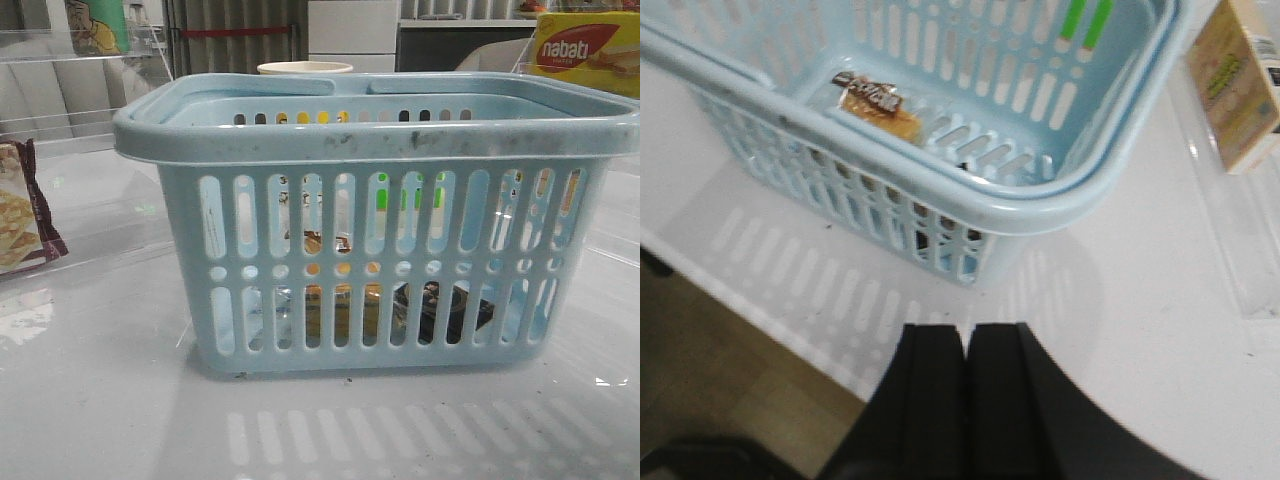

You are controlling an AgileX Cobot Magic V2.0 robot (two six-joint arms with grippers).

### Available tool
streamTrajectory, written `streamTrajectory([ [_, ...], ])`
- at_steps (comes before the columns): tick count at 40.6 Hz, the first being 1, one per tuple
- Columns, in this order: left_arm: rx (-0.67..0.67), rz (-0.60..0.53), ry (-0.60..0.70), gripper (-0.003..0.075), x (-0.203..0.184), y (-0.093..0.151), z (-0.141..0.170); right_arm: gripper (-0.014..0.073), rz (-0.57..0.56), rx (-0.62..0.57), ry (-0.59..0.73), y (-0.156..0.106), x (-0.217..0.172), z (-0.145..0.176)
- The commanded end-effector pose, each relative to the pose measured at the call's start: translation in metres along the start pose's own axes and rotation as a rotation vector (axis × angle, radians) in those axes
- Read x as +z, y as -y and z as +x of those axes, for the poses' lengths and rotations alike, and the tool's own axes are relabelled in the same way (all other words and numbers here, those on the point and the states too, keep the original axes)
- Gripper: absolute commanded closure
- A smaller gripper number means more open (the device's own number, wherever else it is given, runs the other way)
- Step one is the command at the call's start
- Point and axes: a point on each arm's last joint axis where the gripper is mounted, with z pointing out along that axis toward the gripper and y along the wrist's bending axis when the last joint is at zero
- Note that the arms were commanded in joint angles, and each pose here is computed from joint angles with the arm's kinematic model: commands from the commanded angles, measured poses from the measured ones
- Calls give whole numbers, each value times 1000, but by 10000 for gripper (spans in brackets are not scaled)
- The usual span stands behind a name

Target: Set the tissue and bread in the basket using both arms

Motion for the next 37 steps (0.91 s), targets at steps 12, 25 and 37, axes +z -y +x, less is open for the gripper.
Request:
streamTrajectory([
  [12, -19, -2, 106, 626, -2, 0, -9, 539, 425, 97, 560, 23, 0, 66],
  [25, -19, -2, 106, 626, -2, 0, -9, 539, 528, 101, 665, 20, 31, 134],
  [37, -19, -2, 106, 626, -2, 0, -9, 539, 537, 91, 712, 18, 32, 142],
])
